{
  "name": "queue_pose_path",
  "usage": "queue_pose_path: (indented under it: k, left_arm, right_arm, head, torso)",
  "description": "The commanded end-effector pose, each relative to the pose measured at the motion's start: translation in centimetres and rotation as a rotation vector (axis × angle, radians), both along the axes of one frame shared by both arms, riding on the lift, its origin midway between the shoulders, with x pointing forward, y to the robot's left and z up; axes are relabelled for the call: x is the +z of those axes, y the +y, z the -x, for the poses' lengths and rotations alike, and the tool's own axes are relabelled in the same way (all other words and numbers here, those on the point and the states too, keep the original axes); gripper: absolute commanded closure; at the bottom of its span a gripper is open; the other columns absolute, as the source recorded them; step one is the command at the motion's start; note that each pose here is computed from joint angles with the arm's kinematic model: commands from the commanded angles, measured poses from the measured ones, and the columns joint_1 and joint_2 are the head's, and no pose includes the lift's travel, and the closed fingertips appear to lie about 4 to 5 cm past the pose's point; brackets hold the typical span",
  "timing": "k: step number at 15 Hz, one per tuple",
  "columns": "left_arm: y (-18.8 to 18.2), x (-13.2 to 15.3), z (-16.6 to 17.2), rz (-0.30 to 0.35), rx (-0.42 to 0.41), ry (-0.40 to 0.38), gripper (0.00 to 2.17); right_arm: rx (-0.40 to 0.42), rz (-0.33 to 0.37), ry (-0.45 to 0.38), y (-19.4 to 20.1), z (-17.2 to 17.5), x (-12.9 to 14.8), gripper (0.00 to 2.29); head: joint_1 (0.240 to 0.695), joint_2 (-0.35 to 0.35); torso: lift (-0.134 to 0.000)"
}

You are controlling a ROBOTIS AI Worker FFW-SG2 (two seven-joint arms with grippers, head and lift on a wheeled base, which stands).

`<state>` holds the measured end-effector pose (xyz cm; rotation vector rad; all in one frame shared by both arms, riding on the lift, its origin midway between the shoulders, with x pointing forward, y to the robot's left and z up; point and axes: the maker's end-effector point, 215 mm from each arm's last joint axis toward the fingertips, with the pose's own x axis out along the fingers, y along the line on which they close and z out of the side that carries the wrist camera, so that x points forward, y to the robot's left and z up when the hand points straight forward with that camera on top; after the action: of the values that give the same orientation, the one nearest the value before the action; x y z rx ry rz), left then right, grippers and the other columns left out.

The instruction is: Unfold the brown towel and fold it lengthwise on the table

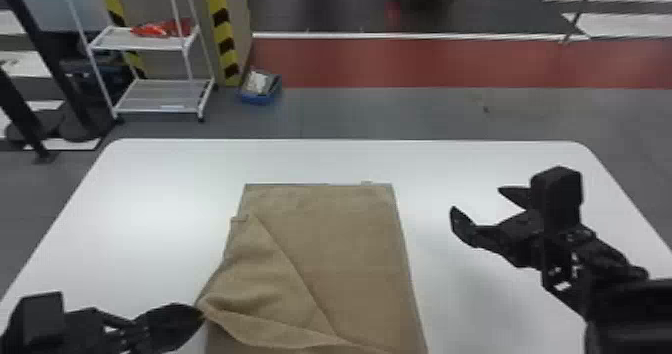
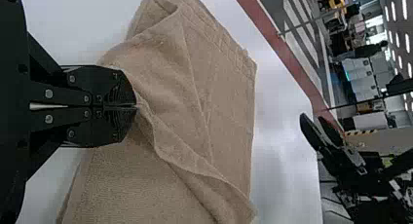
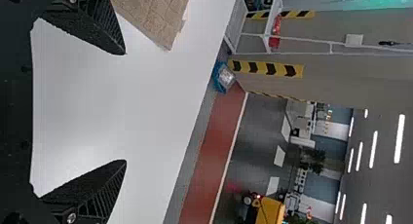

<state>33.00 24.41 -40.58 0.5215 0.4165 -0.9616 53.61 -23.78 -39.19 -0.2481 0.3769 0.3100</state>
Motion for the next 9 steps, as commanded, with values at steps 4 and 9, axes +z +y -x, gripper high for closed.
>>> queue_pose_path:
  k: [4,9]
  left_arm:
    - [-1.4,-0.3,-0.2,0.011,-0.025,0.009,1.39]
    - [-3.6,-1.0,-1.7,0.027,-0.059,0.024,1.39]
  right_arm:
    - [0.097,-0.024,0.086,7.2,-5.9,-2.7,0.09]
    - [0.155,-0.111,0.122,13.0,-8.4,-5.0,0.10]
  head:
    - [0.695,0.045]
    - [0.695,0.089]
  torso:
    - [-0.117]
    - [-0.117]
